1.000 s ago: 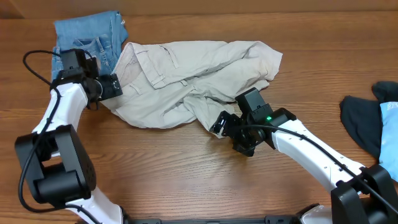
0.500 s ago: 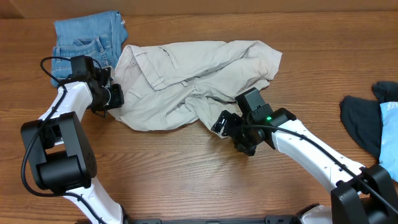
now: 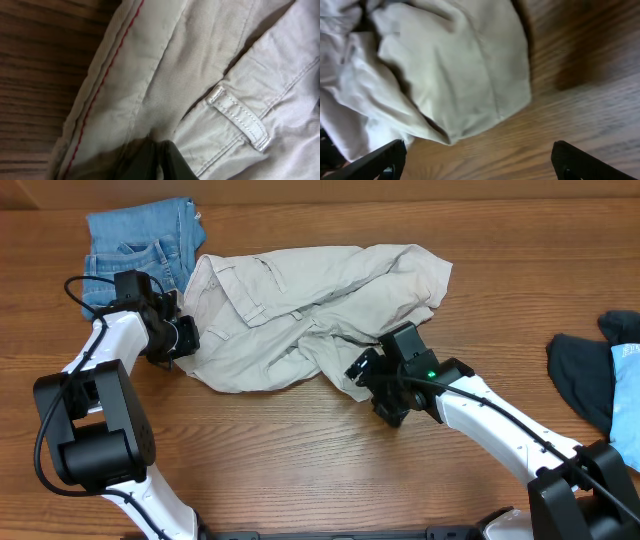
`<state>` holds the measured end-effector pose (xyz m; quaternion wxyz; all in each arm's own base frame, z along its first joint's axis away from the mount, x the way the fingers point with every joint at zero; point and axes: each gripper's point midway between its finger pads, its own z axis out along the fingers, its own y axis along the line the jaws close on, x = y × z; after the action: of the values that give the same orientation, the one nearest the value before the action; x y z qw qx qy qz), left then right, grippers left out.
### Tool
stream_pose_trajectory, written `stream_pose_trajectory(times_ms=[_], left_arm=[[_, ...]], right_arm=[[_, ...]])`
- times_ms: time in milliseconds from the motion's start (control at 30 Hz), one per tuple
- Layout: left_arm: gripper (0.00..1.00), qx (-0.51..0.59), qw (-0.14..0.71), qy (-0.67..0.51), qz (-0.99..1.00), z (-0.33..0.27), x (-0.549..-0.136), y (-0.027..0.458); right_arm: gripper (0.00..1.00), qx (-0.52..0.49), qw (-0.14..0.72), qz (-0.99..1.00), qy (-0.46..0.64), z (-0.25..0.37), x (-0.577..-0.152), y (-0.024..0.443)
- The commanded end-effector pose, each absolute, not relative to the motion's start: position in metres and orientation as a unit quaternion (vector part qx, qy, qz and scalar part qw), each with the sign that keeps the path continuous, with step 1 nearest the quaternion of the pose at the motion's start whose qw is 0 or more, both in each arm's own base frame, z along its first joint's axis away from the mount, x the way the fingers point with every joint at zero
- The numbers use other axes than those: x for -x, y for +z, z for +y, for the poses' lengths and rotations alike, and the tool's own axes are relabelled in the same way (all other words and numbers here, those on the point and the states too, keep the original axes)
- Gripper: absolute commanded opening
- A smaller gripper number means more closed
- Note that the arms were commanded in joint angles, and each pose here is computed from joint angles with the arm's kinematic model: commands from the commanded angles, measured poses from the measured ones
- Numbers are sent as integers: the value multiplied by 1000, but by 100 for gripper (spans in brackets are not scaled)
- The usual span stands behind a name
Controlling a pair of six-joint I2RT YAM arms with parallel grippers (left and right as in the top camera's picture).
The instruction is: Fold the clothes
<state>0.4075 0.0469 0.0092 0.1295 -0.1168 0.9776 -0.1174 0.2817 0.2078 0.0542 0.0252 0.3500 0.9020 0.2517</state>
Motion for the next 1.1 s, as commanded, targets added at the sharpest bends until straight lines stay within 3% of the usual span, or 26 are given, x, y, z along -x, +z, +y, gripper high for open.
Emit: stream_pose_trajectory(times_ms=[0,133,300,433,533,633,700,800,1067], left_arm=[[9,123,119,-135,976,38,-406,6],[10,126,118,-136,976,38,-406,6],[10,132,118,-137,975,38,-406,6],[10,130,118,-149,973,34,-407,7],[9,130,118,-149,973,34,-407,7],[4,135,111,-150,973,33,-404,6],[4,139,100,-151,974,32,-399,5],[4,151,79,-170,971,24,-390,6],[4,147,94,-183,968,17,-375,57]], right_arm=[[97,-357,33,902,241,206,-285,47],[96,-362,16,906,219,205,-284,23],[96,-357,33,902,238,211,-295,26],[89,-357,25,903,238,215,-298,11],[74,-357,26,903,236,214,-298,10],[46,-354,26,905,235,214,-298,10],[41,-357,21,905,228,211,-295,9],[4,-381,19,902,201,189,-289,16],[4,-395,188,885,161,104,-286,136]])
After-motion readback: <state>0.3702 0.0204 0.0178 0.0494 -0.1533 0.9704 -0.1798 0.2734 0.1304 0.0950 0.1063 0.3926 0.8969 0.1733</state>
